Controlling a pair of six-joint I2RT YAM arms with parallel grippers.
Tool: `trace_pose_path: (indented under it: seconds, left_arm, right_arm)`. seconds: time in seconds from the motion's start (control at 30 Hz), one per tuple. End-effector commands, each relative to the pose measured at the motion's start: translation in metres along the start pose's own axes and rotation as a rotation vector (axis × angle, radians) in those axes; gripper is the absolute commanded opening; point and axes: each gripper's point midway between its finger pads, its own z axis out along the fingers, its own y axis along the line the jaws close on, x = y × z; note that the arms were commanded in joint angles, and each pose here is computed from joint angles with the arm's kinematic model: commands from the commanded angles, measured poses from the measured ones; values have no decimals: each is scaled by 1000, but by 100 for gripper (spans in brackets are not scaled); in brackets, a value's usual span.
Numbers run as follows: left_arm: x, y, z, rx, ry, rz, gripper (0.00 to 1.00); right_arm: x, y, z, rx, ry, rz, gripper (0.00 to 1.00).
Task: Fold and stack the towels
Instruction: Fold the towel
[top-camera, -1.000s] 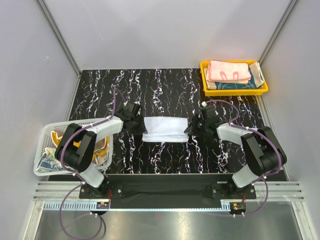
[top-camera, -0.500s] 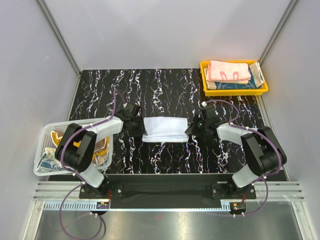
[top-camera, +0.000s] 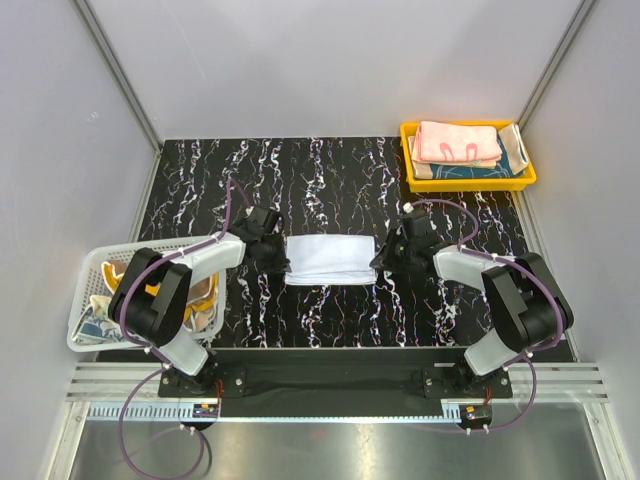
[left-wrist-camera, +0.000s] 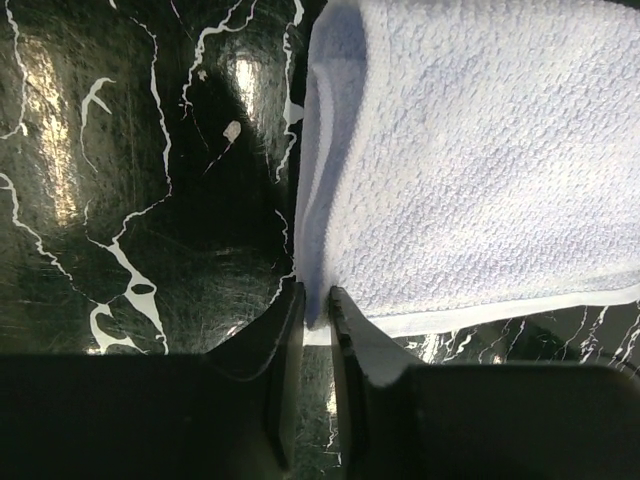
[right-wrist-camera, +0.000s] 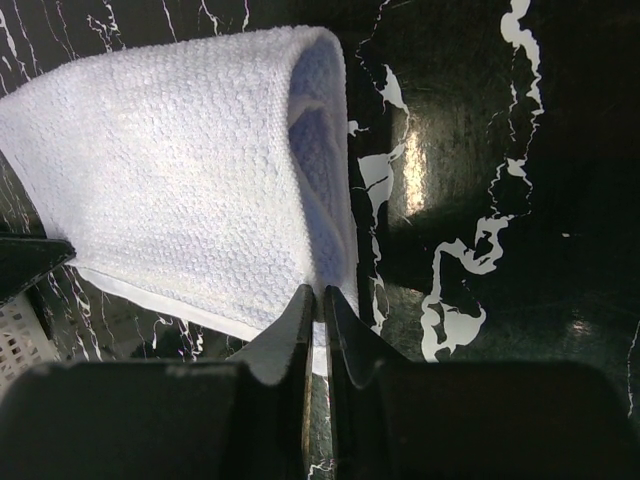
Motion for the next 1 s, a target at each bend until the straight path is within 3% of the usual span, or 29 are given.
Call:
trace_pose_path:
  seconds: [0.0, 0.13, 0.3, 0.47, 0.63, 0.77, 0.9, 0.97]
  left_arm:
    - [-18, -16, -16, 39, -55, 21, 18]
    - [-20, -16, -16, 37, -55, 26, 10]
    - [-22, -16, -18, 25, -53, 44, 8]
    - [-28, -19, -23, 25, -56, 66, 11]
    - [-29, -23, -24, 35, -39, 86, 22]
    - [-27, -21, -23, 31, -35, 84, 22]
    - [-25, -21, -21, 36, -32, 81, 16]
    - [-25, -21, -21, 35, -29, 82, 21]
  right_arm:
    - [-13, 19, -4, -44, -28, -28, 12]
    - [-13, 19, -4, -43, -27, -31, 12]
    - [-13, 19, -4, -43, -25, -33, 9]
    - [-18, 23, -6, -48, -41, -43, 8]
    - [-16, 22, -8, -36, -27, -42, 7]
    - [-16, 22, -8, -36, -26, -43, 7]
    - [-16, 22, -8, -38, -24, -43, 7]
    - [-15, 22, -8, -36, -20, -42, 8]
